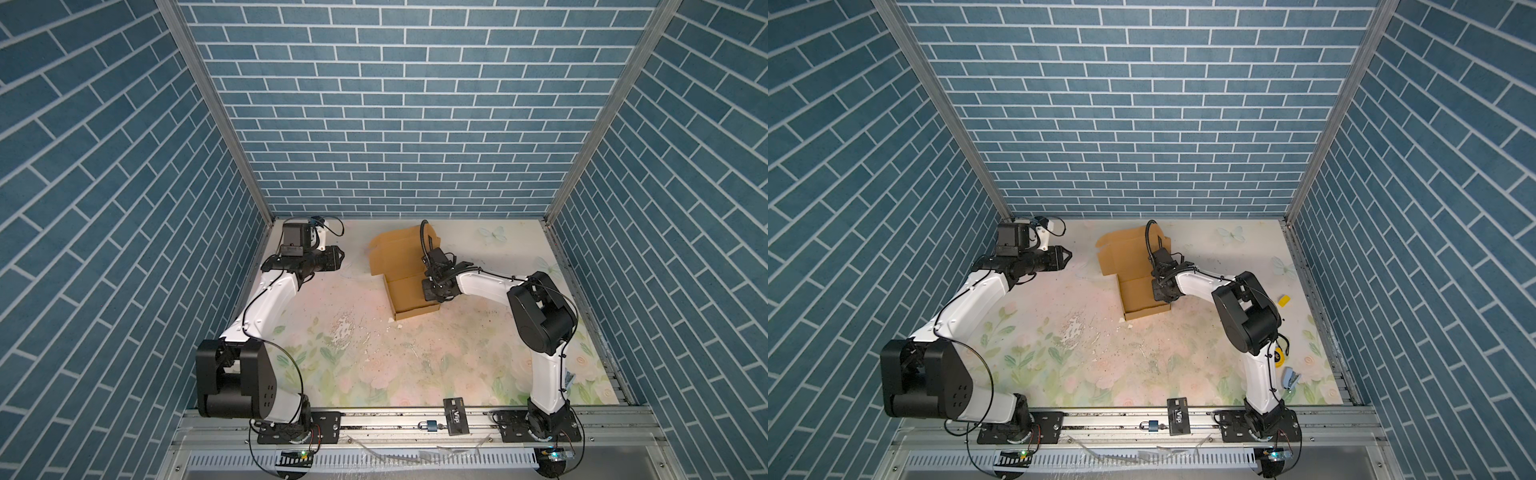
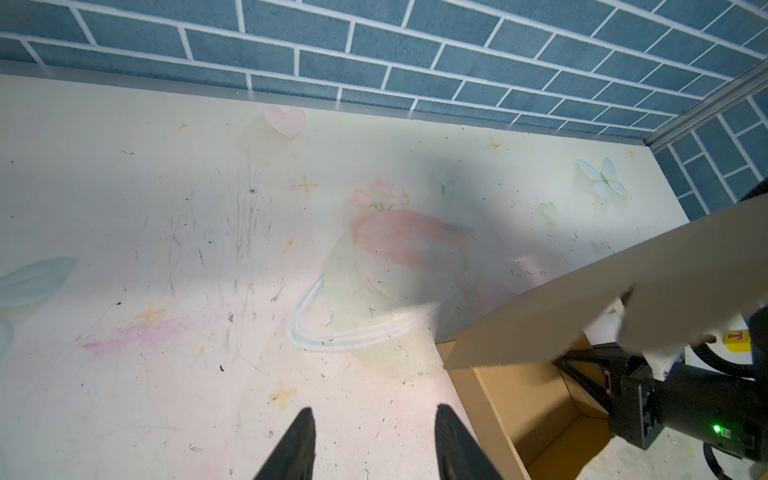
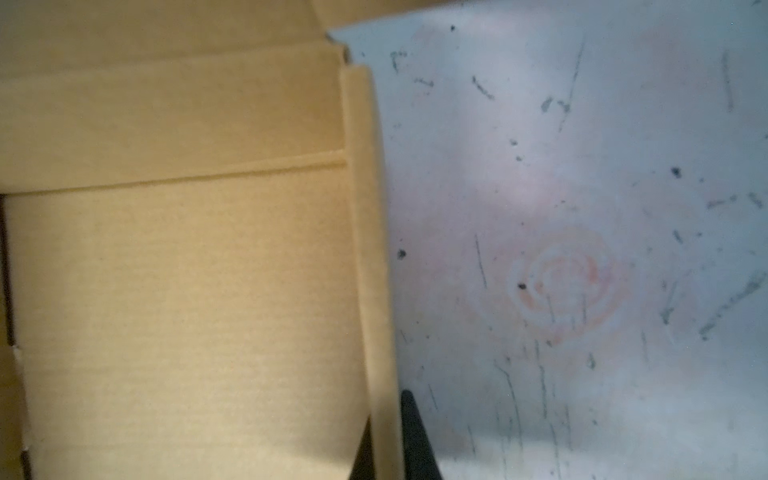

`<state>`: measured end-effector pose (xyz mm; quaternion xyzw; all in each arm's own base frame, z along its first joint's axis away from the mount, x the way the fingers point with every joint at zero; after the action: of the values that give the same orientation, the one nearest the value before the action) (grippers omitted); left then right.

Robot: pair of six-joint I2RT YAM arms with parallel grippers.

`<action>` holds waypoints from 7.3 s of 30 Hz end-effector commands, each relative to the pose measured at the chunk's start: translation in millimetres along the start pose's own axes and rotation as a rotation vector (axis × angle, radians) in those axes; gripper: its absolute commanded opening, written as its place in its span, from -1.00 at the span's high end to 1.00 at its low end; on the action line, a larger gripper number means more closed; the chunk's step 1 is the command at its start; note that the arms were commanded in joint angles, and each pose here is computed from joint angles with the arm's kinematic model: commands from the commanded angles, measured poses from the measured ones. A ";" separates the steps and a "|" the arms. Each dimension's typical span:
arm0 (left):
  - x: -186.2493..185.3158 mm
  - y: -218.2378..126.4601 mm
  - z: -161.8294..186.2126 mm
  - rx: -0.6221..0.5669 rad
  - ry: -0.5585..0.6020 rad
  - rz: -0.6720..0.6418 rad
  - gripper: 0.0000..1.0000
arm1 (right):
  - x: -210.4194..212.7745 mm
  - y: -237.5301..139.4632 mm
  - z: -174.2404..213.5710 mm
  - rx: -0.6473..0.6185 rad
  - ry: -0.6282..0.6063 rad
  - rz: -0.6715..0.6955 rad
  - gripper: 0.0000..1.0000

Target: Fold the paper box

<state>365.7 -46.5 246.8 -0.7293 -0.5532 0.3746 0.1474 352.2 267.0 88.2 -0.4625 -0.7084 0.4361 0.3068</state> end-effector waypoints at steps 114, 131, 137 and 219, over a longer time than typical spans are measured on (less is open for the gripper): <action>11.2 30.1 20.7 0.101 0.003 0.078 -0.79 | -287.7 -136.5 78.7 -0.061 0.674 0.421 -0.25; 16.0 38.1 27.3 0.110 0.026 0.062 -0.83 | -335.6 -116.0 105.6 -0.080 0.858 0.401 -0.10; 13.3 34.9 26.1 0.107 0.039 0.060 -0.83 | -340.9 -111.4 111.5 -0.053 0.876 0.396 -0.02; 28.6 5.5 18.7 -0.028 0.007 0.039 -0.88 | -77.2 -122.9 10.0 -0.351 0.435 -0.366 0.52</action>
<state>361.3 -27.1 217.0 -0.7402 -0.5452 0.3661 0.1439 315.3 147.4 174.9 -0.4849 -0.7299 0.1754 0.4486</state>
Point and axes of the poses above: each gripper's point midway between its finger pads, its own y axis out along the fingers, its own x axis along the line the jaws close on, z = x × y, the point moved 7 cm from there along -y, back along the fingers, and after that the axes turned 6 degrees about -y, right-handed, at the moved point
